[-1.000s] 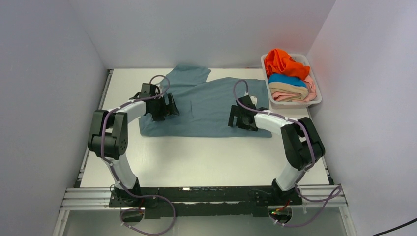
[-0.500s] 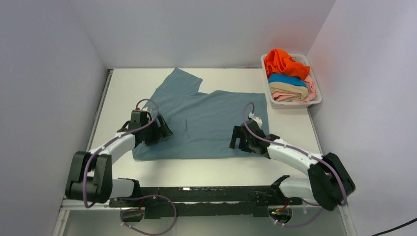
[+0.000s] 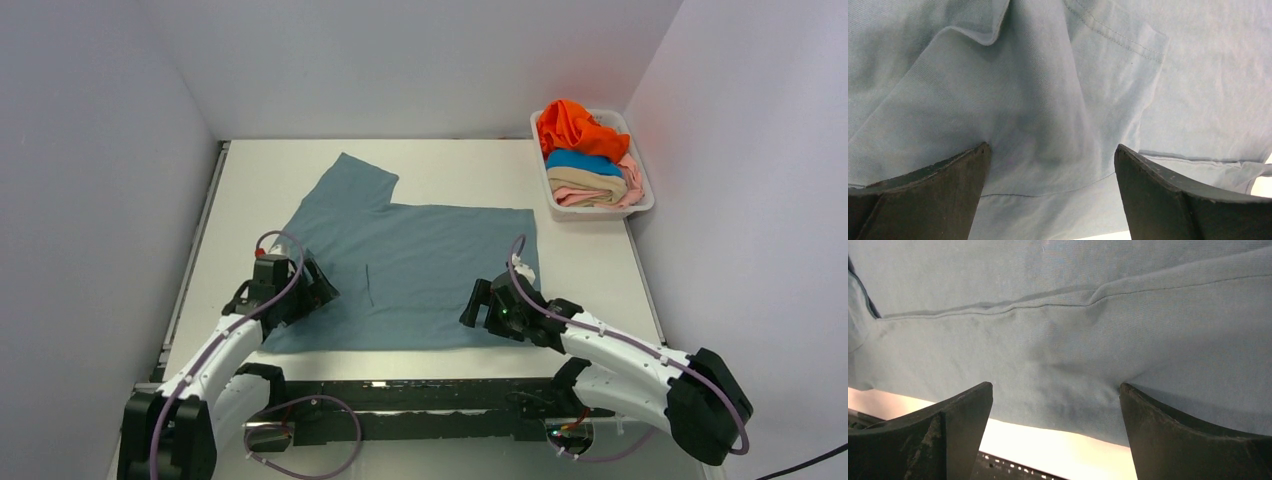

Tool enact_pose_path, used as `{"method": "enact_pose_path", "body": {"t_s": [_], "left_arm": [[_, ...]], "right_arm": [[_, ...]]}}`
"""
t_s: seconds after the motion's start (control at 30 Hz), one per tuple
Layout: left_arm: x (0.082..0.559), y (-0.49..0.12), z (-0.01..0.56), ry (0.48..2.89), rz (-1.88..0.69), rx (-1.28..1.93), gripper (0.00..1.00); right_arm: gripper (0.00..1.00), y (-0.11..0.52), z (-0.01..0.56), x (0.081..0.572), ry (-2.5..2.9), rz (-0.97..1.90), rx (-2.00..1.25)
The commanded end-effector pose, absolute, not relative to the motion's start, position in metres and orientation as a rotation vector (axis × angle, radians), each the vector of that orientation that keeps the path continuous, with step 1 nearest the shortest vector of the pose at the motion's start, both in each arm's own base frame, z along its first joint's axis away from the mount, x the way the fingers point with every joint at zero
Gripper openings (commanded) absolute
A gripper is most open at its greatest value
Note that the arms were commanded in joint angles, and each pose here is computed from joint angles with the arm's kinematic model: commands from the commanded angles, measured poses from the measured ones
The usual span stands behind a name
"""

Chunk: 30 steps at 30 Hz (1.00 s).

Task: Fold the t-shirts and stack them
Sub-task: Fold the flattened tshirt in 1/3 of the way, then grab the side of the flattened tshirt furthest away from the robot with both arms

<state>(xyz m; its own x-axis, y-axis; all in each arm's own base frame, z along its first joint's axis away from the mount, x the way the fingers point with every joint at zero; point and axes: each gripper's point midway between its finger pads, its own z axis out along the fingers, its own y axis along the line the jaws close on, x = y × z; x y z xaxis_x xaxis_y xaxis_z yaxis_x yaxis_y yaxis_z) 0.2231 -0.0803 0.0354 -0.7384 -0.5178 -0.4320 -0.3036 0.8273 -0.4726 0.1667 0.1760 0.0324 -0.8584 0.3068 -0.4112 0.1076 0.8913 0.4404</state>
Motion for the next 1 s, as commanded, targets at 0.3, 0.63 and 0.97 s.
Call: {"method": "enact_pose_path", "body": {"t_s": [0.3, 0.63, 0.97], "left_arm": [[0.177, -0.069, 0.032, 2.521, -0.432, -0.734, 0.99], [0.253, -0.067, 0.164, 2.151, -0.494, -0.604, 0.99], [0.435, -0.073, 0.246, 2.128, -0.294, -0.291, 0.99]], "right_arm": [[1.00, 0.147, 0.063, 0.160, 2.565, 0.375, 0.374], [1.00, 0.128, 0.152, 0.219, 2.212, 0.295, 0.399], [1.00, 0.116, 0.164, 0.275, 2.240, 0.278, 0.439]]}}
